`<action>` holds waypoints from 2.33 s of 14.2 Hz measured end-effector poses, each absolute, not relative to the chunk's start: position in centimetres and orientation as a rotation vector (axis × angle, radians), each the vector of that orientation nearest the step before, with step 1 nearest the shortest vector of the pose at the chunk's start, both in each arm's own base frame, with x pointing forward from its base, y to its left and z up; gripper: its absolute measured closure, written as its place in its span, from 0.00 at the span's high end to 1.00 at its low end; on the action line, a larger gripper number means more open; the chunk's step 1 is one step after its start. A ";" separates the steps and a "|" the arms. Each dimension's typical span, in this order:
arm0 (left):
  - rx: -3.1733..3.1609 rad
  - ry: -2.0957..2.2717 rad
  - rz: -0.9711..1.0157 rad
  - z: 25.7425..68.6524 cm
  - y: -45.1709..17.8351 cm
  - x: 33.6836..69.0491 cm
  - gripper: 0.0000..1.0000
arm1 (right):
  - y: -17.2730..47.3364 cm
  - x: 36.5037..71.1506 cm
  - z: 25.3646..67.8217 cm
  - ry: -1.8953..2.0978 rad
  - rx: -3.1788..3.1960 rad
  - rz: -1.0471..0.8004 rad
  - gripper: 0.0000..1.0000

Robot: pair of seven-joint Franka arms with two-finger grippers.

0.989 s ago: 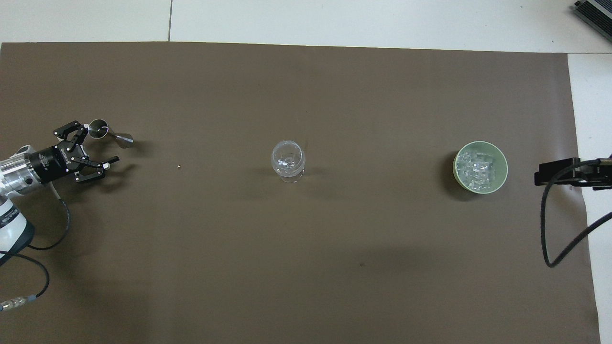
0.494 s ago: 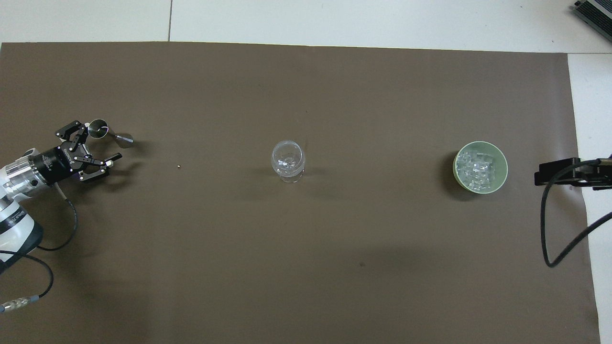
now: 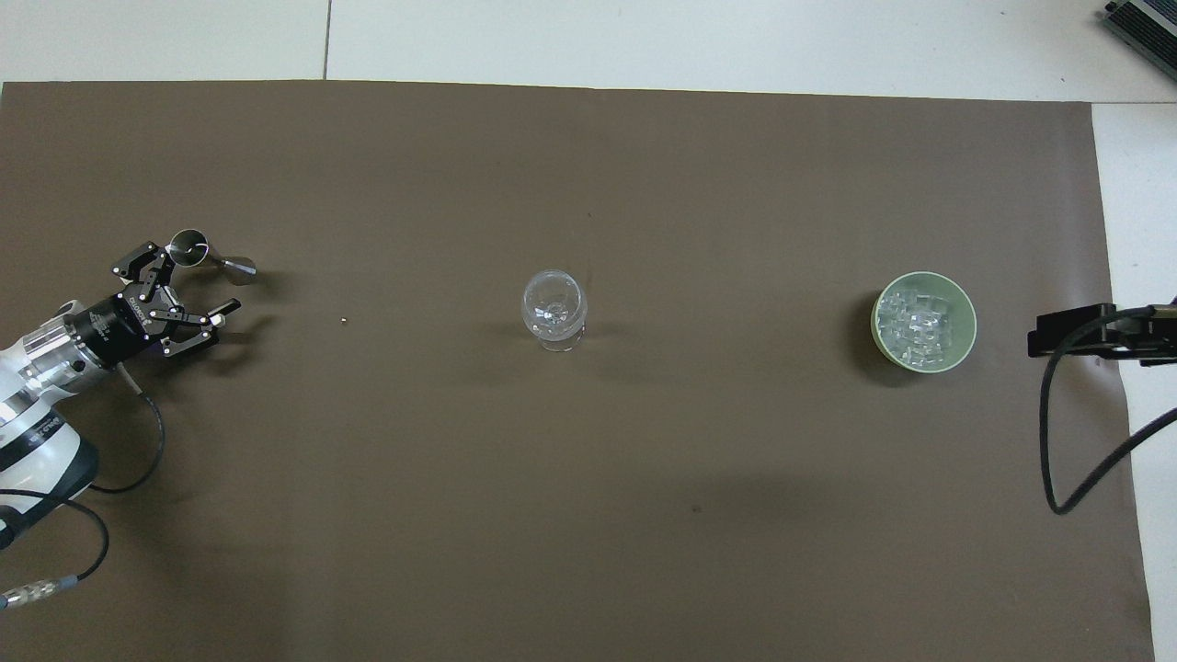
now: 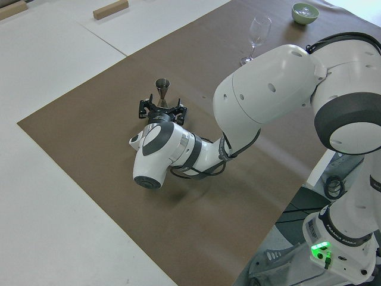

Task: Pour wine and add ice with both arms
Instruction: 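Close the left gripper on the silver jigger and lift it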

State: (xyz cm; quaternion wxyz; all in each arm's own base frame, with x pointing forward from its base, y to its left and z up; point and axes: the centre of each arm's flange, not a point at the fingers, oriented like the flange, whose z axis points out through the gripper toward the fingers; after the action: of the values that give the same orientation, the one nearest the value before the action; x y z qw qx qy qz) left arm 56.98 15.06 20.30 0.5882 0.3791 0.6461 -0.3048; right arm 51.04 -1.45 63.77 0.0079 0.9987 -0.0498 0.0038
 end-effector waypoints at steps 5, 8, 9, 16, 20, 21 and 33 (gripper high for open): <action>0.856 1.495 -0.709 20.4 14.4 57.4 1.00 | -1.5 51.0 63.8 -0.156 3.122 0.012 1.00; 0.846 1.495 -0.708 20.4 14.1 57.4 0.96 | -1.5 51.0 63.8 -0.156 3.122 0.012 1.00; 0.845 1.497 -0.708 20.3 14.1 57.4 0.93 | -1.5 51.0 63.8 -0.156 3.122 0.012 1.00; 0.839 1.503 -0.703 20.2 14.3 57.2 0.79 | -1.5 51.0 63.8 -0.156 3.122 0.012 1.00; 0.834 1.510 -0.693 20.2 14.9 57.0 0.72 | -1.5 51.0 63.8 -0.156 3.122 0.012 1.00; 0.834 1.511 -0.693 20.1 14.9 57.0 0.72 | -1.5 51.0 63.8 -0.156 3.122 0.012 1.00; 0.836 1.521 -0.681 20.3 15.0 57.0 0.23 | -1.5 51.0 63.8 -0.156 3.122 0.012 1.00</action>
State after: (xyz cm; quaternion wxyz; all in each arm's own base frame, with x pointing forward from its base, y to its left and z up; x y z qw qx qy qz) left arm 56.99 14.97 20.33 0.5961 0.3599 0.6551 -0.2933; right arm 51.04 -1.45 63.77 0.0079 0.9987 -0.0498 0.0038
